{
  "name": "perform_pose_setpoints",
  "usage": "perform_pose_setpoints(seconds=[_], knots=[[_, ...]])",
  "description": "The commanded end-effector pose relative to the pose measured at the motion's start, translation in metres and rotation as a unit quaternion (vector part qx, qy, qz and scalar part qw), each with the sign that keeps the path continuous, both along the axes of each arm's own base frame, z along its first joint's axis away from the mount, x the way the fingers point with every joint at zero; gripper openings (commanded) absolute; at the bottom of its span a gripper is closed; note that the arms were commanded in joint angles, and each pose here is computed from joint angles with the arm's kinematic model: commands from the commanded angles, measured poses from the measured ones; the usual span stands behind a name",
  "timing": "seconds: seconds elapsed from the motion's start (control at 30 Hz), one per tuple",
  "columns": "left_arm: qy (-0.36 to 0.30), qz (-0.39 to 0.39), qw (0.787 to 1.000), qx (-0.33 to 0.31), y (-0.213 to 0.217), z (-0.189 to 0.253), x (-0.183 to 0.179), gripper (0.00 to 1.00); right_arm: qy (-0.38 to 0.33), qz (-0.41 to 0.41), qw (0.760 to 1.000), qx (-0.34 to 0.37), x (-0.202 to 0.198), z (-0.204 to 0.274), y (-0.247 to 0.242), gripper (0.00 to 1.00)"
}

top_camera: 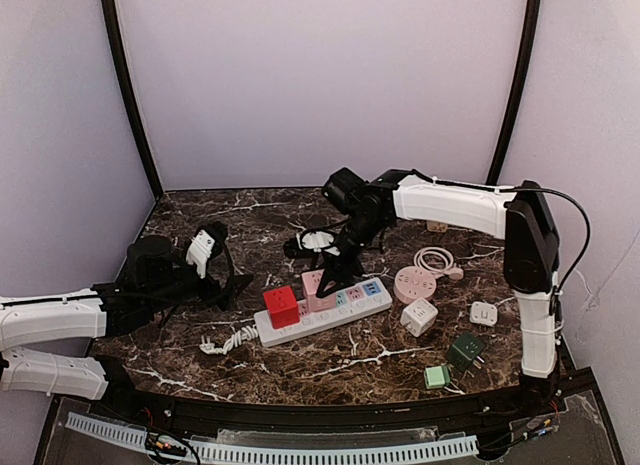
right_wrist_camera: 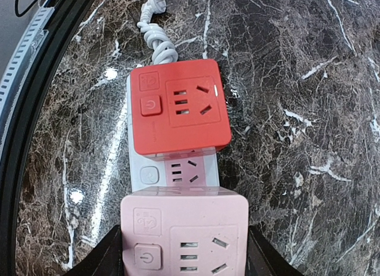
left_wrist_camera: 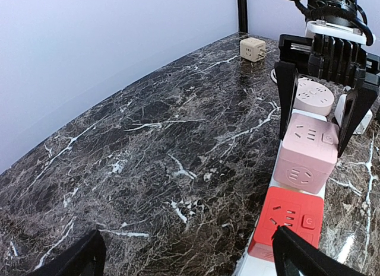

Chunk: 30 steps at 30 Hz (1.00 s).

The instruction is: Insert the plug

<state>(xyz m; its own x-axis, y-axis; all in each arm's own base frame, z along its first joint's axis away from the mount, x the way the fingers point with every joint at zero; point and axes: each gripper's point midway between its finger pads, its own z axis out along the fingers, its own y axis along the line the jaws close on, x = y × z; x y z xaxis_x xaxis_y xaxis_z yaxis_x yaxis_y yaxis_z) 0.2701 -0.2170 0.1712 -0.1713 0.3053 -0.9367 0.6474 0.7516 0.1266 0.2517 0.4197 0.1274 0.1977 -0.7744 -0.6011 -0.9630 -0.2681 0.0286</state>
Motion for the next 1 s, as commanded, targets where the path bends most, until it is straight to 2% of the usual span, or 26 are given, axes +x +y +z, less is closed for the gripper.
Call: perform_pose_setpoints(seconds=[0.0,0.33,0.57,0.8,0.97], knots=[[-0.01,-0.003,1.0,-0.003,0.0,0.005,0.001,0.99,0.002,-0.004,1.0,-0.021,0.001,-0.017,-0.001,0.0],[-0.014,-0.004,1.0,-0.001,0.0,0.006,0.002,0.99,0.018,-0.011,0.999,-0.045,0.001,-0.035,-0.005,0.0],[-0.02,-0.006,1.0,-0.002,-0.001,0.01,0.003,0.99,0.037,-0.009,0.999,-0.034,-0.003,-0.031,0.002,0.0],[-0.027,-0.007,1.0,-0.001,-0.001,0.014,0.004,0.99,0.019,-0.023,0.995,-0.097,0.002,-0.058,-0.018,0.0],[-0.032,-0.036,0.999,0.002,-0.009,0.021,-0.001,0.98,0.048,-0.047,0.985,-0.156,-0.005,-0.099,-0.038,0.0]])
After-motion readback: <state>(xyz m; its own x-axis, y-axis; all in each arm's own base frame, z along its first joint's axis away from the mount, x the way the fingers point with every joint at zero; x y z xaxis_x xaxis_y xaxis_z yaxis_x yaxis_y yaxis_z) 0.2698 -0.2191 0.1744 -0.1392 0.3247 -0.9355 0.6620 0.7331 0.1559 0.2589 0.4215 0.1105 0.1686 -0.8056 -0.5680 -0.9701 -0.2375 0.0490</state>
